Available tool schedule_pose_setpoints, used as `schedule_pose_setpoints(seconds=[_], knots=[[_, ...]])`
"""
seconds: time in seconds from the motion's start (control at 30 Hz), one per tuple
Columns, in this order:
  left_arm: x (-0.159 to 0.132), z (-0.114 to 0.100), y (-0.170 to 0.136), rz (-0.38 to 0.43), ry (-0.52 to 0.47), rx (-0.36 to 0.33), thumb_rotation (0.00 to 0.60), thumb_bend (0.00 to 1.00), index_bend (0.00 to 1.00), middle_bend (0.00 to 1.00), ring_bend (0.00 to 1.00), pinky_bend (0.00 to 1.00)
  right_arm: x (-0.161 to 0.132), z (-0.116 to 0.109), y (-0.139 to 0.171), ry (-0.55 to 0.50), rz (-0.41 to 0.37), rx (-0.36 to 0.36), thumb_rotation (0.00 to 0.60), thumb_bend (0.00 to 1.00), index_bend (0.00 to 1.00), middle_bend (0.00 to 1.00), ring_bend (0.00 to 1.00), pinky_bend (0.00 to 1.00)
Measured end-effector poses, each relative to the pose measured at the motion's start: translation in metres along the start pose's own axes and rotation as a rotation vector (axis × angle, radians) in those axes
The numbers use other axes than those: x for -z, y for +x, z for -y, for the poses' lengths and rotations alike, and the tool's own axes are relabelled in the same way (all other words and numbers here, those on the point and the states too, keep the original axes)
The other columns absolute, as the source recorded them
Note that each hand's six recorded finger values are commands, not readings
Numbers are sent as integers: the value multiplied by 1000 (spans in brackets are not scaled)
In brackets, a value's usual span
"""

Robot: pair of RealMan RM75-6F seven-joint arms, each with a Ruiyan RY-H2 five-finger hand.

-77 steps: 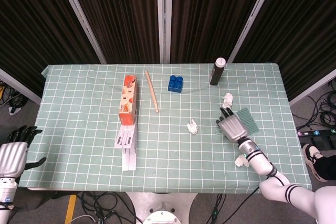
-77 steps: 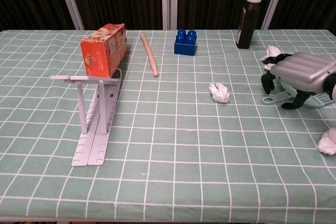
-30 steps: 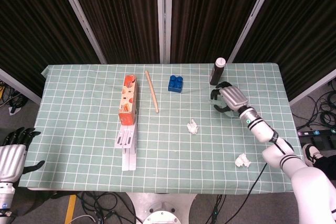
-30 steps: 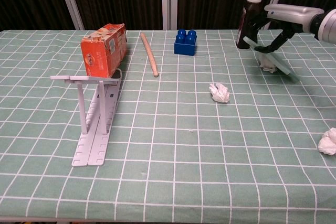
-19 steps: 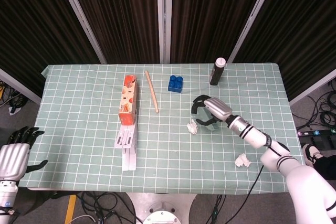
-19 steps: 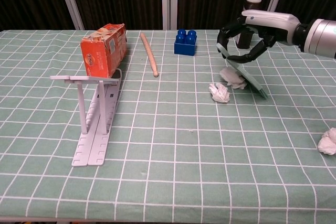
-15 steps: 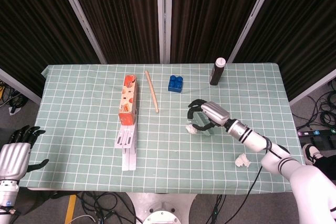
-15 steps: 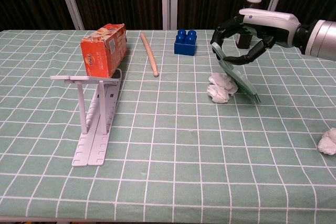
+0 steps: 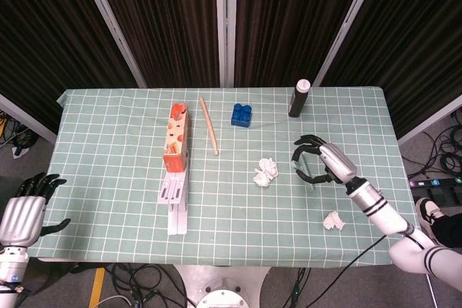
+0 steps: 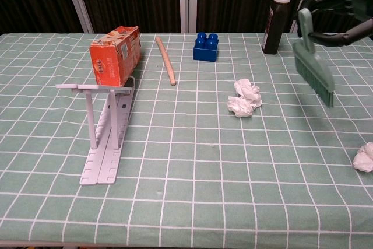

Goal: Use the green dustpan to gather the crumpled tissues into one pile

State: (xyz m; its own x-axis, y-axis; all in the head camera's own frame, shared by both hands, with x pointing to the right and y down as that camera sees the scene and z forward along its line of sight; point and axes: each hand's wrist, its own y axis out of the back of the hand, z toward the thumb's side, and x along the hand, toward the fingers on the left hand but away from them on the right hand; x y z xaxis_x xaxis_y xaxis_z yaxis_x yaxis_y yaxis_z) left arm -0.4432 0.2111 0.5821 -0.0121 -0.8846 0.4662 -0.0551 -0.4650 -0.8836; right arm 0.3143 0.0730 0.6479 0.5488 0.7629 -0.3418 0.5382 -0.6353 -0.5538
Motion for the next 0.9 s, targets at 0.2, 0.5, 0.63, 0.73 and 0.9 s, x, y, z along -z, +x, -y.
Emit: schedule_pose_setpoints(seconds=[0.2, 0.5, 0.63, 0.73, 0.9], knots=[[2, 2, 2, 0, -8, 8, 600, 1, 228, 167, 93, 144, 4, -8, 74, 12, 164, 102, 600, 458, 676, 546, 214, 149], [-1, 2, 5, 19, -13, 8, 600, 1, 228, 167, 93, 144, 17, 13, 146, -10, 374, 137, 600, 457, 675, 530, 210, 148], [0, 5, 6, 17, -19, 17, 600, 1, 229, 167, 93, 144, 14, 26, 146, 37, 385, 158, 600, 458, 675, 526, 207, 133], [1, 6, 6, 19, -22, 18, 600, 1, 228, 167, 92, 144, 10, 40, 138, 71, 386, 188, 600, 457, 676, 527, 207, 125], [3, 9, 6, 15, -28, 23, 600, 1, 229, 167, 93, 144, 3, 65, 111, 70, 378, 238, 600, 457, 676, 526, 207, 115]])
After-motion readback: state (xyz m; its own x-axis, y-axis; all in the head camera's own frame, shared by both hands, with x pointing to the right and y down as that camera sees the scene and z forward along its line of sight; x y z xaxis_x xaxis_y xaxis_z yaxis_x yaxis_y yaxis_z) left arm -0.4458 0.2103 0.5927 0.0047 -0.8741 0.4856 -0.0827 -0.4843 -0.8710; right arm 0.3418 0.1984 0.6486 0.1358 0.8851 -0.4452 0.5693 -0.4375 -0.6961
